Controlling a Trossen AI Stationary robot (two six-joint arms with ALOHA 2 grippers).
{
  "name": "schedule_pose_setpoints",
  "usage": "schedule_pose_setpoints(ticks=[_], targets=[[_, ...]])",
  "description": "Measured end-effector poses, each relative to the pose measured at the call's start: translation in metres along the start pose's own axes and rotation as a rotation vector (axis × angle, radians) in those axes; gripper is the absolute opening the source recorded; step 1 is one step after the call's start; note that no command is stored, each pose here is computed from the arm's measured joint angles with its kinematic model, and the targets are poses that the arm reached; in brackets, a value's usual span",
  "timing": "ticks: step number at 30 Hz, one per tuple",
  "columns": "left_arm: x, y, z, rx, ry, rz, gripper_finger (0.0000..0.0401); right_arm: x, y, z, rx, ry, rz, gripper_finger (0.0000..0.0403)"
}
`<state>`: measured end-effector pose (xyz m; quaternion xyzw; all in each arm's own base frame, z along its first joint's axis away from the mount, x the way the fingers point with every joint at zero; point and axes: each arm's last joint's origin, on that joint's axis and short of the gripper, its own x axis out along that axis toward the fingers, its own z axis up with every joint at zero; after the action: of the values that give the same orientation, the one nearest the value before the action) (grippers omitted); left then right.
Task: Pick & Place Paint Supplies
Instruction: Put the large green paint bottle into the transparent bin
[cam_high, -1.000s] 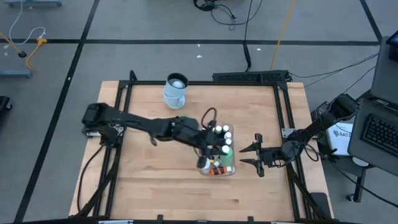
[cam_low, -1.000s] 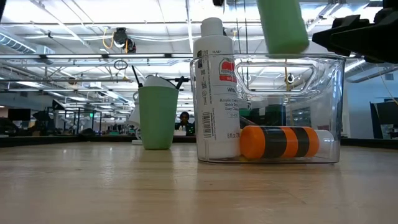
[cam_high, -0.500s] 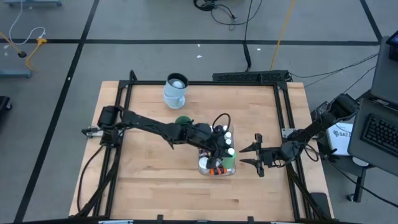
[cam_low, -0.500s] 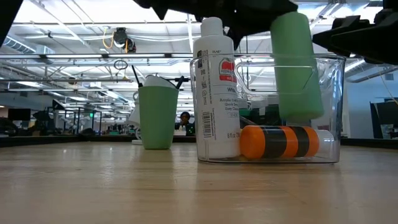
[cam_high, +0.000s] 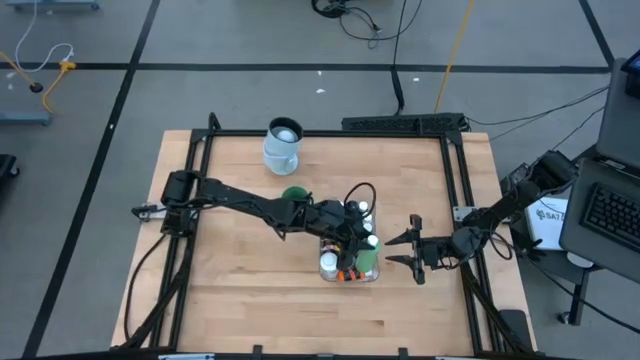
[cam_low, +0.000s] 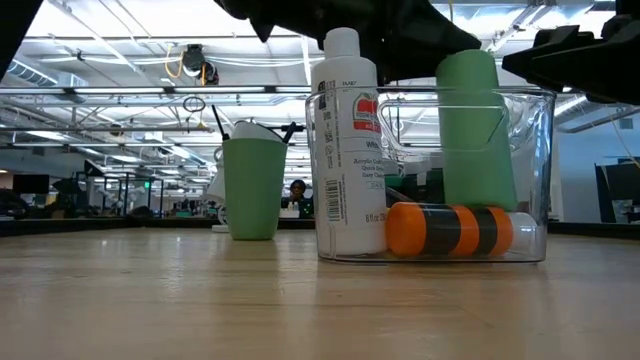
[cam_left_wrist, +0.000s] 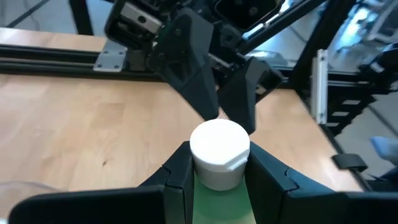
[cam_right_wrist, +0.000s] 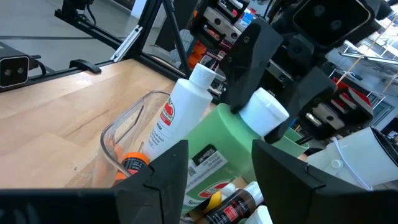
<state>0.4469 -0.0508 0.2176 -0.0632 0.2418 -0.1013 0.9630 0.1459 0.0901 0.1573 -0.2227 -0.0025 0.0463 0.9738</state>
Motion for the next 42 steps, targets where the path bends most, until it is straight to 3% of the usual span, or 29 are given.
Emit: schedule_pose_setpoints(ticks=[10,17,24,42], targets=[[0.001,0.002,-0.007,0.013,0.049,0.061,0.0095,0.0,0.0,0.0,0.0,0.0,0.0,0.0169],[-0.012,-0.011,0.004,0.168,0.015,0.021,0.0095,0.0,0.0,0.0,0.001,0.0,0.0,0.0169],[-0.03,-0.011,0.013,0.127,0.048,0.092,0.0095,0.0,0.0,0.0,0.0,0.0,0.0,0.0169],[-0.012,-0.008,-0.005,0.08,0.114,0.025,0.0103,0.0,0.0,0.0,0.0,0.0,0.0,0.0169]])
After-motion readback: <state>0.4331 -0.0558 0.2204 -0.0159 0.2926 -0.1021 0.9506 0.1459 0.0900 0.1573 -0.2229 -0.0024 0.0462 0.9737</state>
